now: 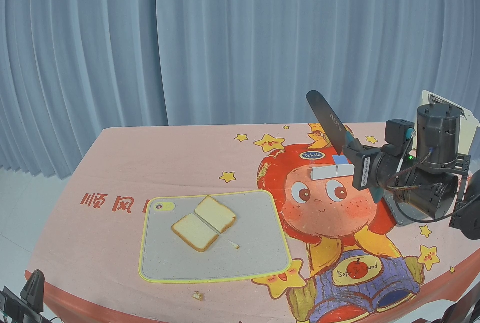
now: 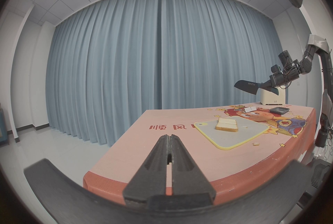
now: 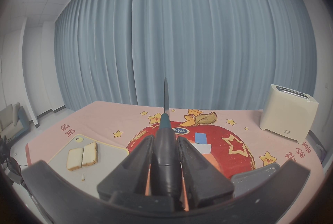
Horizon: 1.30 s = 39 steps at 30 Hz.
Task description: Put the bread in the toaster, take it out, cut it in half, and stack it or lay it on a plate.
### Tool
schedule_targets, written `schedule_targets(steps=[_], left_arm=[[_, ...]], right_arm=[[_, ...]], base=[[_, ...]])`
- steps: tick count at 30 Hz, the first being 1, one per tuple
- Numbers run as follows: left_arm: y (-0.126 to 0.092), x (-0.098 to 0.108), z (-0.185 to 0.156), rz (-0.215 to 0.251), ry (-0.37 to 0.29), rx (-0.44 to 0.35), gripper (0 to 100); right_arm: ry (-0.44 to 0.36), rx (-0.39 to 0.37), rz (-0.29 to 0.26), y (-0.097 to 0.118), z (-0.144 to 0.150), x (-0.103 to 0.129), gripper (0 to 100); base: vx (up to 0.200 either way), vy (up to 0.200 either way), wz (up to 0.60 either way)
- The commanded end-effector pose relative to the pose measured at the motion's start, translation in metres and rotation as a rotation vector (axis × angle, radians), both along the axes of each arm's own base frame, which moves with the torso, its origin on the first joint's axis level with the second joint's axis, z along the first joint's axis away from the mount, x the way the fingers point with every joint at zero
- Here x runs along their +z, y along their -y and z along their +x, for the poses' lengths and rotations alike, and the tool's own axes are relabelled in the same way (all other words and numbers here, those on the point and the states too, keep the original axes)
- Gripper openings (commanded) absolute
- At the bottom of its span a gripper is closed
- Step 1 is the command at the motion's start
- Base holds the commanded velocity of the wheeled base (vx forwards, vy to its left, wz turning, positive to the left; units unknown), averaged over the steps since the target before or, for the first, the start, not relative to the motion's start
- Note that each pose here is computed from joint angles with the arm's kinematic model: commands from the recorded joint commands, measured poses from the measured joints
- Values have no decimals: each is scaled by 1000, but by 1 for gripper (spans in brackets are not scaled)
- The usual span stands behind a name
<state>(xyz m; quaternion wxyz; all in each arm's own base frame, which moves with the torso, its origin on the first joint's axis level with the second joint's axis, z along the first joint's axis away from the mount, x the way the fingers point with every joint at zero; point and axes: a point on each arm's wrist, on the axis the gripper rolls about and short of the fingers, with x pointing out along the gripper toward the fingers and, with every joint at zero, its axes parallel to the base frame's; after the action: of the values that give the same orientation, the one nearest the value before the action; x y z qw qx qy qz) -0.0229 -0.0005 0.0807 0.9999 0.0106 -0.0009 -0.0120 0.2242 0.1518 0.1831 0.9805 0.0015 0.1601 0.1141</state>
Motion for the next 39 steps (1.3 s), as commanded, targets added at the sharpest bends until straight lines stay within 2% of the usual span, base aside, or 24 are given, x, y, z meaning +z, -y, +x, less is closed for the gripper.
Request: schedule_targets(steps=[1, 7, 14, 15, 20, 22, 39], left_arm=[[0, -4, 1, 0, -18, -1, 0], [0, -4, 1, 0, -18, -1, 0], [0, -4, 1, 0, -18, -1, 0], [0, -4, 1, 0, -18, -1, 0], [0, -4, 1, 0, -18, -1, 0], [0, -4, 1, 0, -18, -1, 0], [0, -4, 1, 0, -18, 1, 0]], right_arm=[[-8, -6, -3, 1, 2, -2, 0], [-11, -38, -2, 12, 0, -3, 0], [-9, -51, 43, 16, -6, -1, 0], [9, -47, 60, 22, -18, 6, 0], [20, -51, 76, 26, -24, 9, 0], [-1, -66, 57, 32, -28, 0, 0], [-8, -43, 50, 39, -41, -3, 0]], base=[[0, 0, 0], [0, 0, 0], [0, 0, 0], [0, 0, 0], [0, 0, 0], [0, 0, 0], [0, 0, 0]])
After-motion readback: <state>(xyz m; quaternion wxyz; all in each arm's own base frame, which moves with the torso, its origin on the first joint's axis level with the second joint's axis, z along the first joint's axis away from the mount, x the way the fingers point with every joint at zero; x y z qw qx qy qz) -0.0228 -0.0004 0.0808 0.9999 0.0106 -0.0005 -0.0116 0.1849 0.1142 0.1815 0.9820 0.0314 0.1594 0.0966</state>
